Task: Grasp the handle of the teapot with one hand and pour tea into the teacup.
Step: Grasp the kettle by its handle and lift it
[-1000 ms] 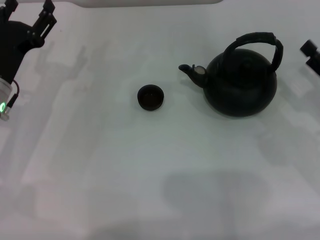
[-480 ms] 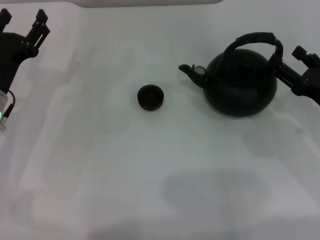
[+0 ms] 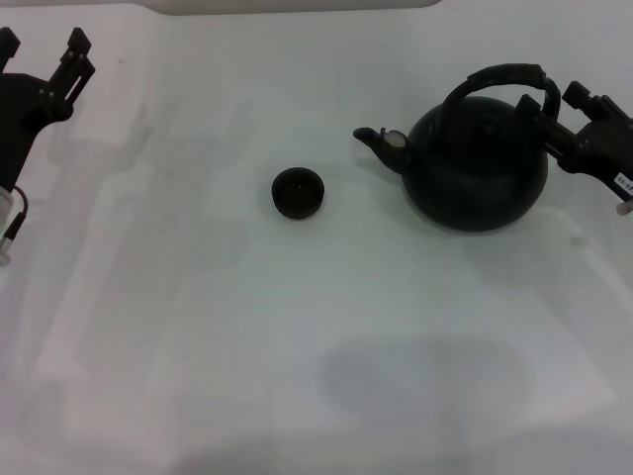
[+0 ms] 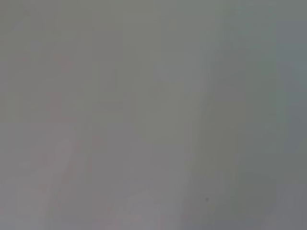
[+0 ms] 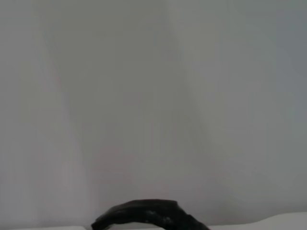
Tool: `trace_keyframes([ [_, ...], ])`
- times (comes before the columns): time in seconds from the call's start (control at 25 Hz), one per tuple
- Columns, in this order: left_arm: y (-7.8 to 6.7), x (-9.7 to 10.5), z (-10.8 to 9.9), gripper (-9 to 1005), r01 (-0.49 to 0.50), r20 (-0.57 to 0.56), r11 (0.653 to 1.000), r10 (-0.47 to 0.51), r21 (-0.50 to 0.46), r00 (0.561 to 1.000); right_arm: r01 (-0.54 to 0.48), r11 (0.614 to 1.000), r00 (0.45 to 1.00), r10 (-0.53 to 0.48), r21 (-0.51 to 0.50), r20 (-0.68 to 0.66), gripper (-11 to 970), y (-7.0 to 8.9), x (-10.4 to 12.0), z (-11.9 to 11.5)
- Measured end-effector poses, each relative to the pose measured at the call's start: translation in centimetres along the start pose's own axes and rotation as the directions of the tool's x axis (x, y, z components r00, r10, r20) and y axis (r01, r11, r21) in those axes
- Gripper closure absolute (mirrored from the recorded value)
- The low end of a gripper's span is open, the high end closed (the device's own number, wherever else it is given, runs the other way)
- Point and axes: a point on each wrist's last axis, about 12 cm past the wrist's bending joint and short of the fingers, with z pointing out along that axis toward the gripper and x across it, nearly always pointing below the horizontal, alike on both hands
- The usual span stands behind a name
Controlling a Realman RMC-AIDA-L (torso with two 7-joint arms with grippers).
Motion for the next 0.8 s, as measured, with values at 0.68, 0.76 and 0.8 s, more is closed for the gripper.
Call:
trace_keyframes([
  [0.68,-0.49,0.13,0.25,117,0.018,-0.004,1.000,-0.018,0.004,1.000,0.013,1.000,1.000,-0.014,-0.016,-0.023,462,0.29,0.31,0.16],
  [0.76,-0.49,0.13,0.26,116,0.018,-0.004,1.000,-0.018,0.004,1.000,0.014,1.000,1.000,-0.014,-0.016,-0.022,505,0.31,0.30,0.16],
  [0.8,-0.48,0.15,0.22,116,0.019,-0.005,1.000,-0.019,0.004,1.000,0.014,1.000,1.000,-0.014,-0.017,-0.021,527,0.32,0.29,0.16],
])
